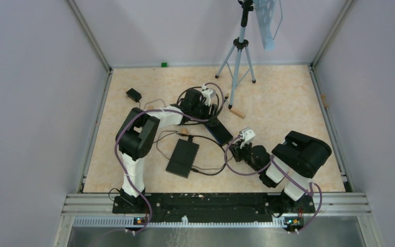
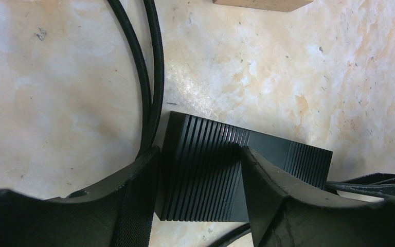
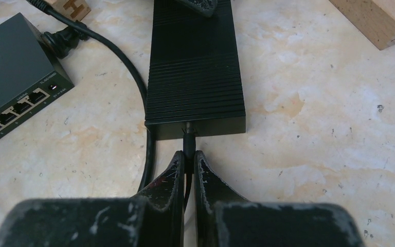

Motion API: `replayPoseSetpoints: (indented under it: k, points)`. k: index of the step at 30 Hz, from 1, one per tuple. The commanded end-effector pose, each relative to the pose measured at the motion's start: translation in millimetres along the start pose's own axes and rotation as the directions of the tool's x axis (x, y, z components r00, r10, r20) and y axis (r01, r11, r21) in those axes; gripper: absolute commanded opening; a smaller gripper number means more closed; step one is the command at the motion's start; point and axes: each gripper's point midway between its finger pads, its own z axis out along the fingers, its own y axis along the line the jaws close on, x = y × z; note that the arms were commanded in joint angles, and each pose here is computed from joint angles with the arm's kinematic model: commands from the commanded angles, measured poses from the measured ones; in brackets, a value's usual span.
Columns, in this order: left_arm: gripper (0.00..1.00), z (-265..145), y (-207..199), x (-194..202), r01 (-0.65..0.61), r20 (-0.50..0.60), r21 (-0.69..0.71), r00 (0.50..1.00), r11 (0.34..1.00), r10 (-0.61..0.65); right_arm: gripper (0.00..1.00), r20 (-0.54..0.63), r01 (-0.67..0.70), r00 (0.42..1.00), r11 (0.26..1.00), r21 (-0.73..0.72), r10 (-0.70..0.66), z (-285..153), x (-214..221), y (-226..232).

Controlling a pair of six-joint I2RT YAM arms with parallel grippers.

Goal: Insert the plug into the switch port
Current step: Insert the connector into the switch port.

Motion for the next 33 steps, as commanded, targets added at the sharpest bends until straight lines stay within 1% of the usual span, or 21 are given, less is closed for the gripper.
replayPoseSetpoints:
  k: [1, 9, 14, 22, 26, 33]
  points:
    - [0.63, 8, 4, 89, 0.075, -0.261, -0.026, 0.962, 0.997, -0.08, 0.0, 0.181, -0.038, 0.982, 0.998, -0.054, 0.047, 11, -51, 13]
    - [0.63, 8, 2, 89, 0.077, -0.26, -0.021, 0.962, 0.997, -0.08, 0.0, 0.168, -0.035, 0.985, 0.998, -0.049, 0.042, 13, -49, 12]
    - [0.63, 6, 0, 96, 0.079, -0.269, -0.02, 0.96, 0.997, -0.081, 0.0, 0.128, -0.03, 0.991, 0.999, -0.028, 0.033, 19, -40, 9]
    - [0.63, 3, -6, 109, 0.083, -0.28, -0.014, 0.956, 0.996, -0.083, 0.0, 0.104, -0.011, 0.995, 1.0, -0.014, 0.013, 24, -32, 5]
    - [0.63, 2, -10, 115, 0.075, -0.291, 0.0, 0.954, 0.997, -0.072, 0.0, 0.108, 0.01, 0.994, 1.0, -0.019, -0.007, 26, -34, 5]
    - [0.63, 0, -37, 131, 0.058, -0.306, 0.09, 0.952, 0.994, -0.028, 0.0, 0.133, 0.061, 0.99, 0.997, -0.04, -0.055, 35, -55, 8]
